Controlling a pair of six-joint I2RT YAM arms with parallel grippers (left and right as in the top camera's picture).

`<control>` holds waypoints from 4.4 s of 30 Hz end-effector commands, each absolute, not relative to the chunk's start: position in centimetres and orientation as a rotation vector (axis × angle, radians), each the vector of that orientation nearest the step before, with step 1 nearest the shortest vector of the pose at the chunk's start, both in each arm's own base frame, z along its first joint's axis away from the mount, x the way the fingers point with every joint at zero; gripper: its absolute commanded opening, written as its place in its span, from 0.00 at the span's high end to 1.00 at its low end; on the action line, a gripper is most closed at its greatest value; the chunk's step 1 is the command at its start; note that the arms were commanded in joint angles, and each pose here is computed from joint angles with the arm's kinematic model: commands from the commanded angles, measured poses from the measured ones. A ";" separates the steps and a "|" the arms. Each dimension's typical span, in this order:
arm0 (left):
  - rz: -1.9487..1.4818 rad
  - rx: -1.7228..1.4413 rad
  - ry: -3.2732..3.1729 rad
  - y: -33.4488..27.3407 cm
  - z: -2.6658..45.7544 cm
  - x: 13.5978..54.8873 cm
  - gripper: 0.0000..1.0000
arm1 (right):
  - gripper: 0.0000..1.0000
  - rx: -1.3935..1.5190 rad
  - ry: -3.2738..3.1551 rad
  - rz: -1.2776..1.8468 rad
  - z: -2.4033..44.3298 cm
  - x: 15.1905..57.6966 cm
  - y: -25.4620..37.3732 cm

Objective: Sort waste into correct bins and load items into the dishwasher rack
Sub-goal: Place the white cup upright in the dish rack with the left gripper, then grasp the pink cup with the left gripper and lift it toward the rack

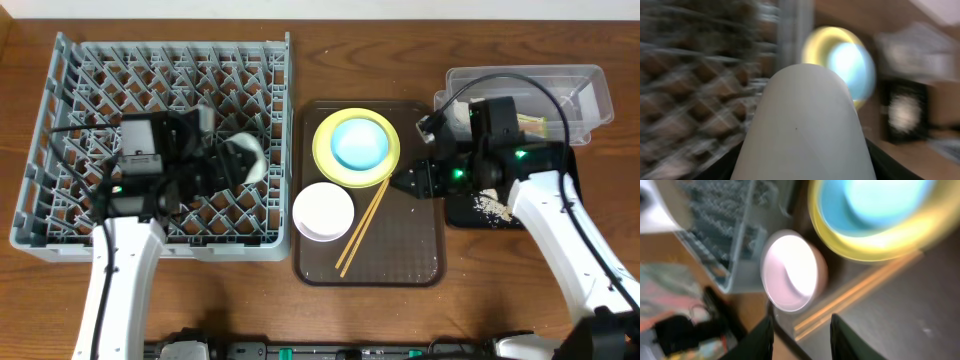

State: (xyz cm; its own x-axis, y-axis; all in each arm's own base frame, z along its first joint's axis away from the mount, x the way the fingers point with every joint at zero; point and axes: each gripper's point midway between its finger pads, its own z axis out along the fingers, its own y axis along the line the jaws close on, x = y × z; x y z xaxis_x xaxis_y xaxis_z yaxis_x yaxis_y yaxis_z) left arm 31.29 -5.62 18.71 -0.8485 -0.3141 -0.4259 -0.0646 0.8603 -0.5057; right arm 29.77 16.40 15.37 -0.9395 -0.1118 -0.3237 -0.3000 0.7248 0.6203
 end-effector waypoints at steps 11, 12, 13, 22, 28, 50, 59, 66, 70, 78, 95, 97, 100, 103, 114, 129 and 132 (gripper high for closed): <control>0.066 -0.463 2.665 3.8 16.0 29.3 0.53 | 0.64 -0.393 2.722 0.536 17.7 30.1 11.4; 0.067 -0.464 2.674 3.8 15.6 29.5 0.53 | 0.64 -0.392 2.722 0.536 17.7 30.1 11.4; 0.068 -0.465 2.683 3.8 15.3 29.7 0.53 | 0.64 -0.393 2.722 0.536 17.7 30.1 11.4; 0.084 -0.479 2.813 3.8 11.1 30.5 0.52 | 0.64 -0.392 2.723 0.536 17.7 30.1 11.4; 0.033 -0.483 2.908 3.0 8.5 30.4 0.42 | 0.64 -0.393 2.722 0.536 17.7 30.1 11.4; -0.096 -0.381 2.639 1.0 16.8 30.2 0.09 | 0.51 -0.394 2.720 0.545 17.8 30.0 11.5; -0.326 0.011 2.585 -8.5 19.4 28.9 0.09 | 0.51 -0.207 2.765 0.408 17.3 30.7 9.3; -0.399 0.319 2.597 -16.5 17.2 29.0 0.10 | 0.50 -0.015 2.737 0.330 18.3 31.1 6.2; -0.419 0.452 2.625 -20.3 14.6 28.9 0.11 | 0.46 0.014 2.708 0.322 19.1 31.0 5.4; -0.395 0.624 2.727 -24.8 8.2 27.9 0.16 | 0.45 0.024 2.715 0.321 19.1 30.7 5.2; -0.321 0.735 2.861 -26.0 2.2 25.9 0.65 | 0.45 0.023 2.716 0.320 19.1 30.7 5.2; -0.332 0.740 2.863 -26.1 2.3 25.7 0.71 | 0.45 0.023 2.717 0.320 19.1 30.7 5.2; -0.367 0.746 2.863 -26.5 2.5 25.5 0.81 | 0.45 0.023 2.718 0.320 19.1 30.7 5.2; -0.382 0.748 2.845 -26.7 3.2 25.5 0.90 | 0.45 0.020 2.720 0.320 19.1 30.6 5.1; -0.544 0.738 2.691 -27.5 10.0 25.1 0.94 | 0.45 0.024 2.726 0.304 19.0 30.5 4.9; -0.562 0.320 2.383 -18.4 25.2 33.8 0.94 | 0.45 0.026 2.725 0.296 19.0 30.6 4.8; -0.535 0.227 2.363 -16.0 26.3 36.3 0.94 | 0.45 0.026 2.725 0.296 19.0 30.6 4.8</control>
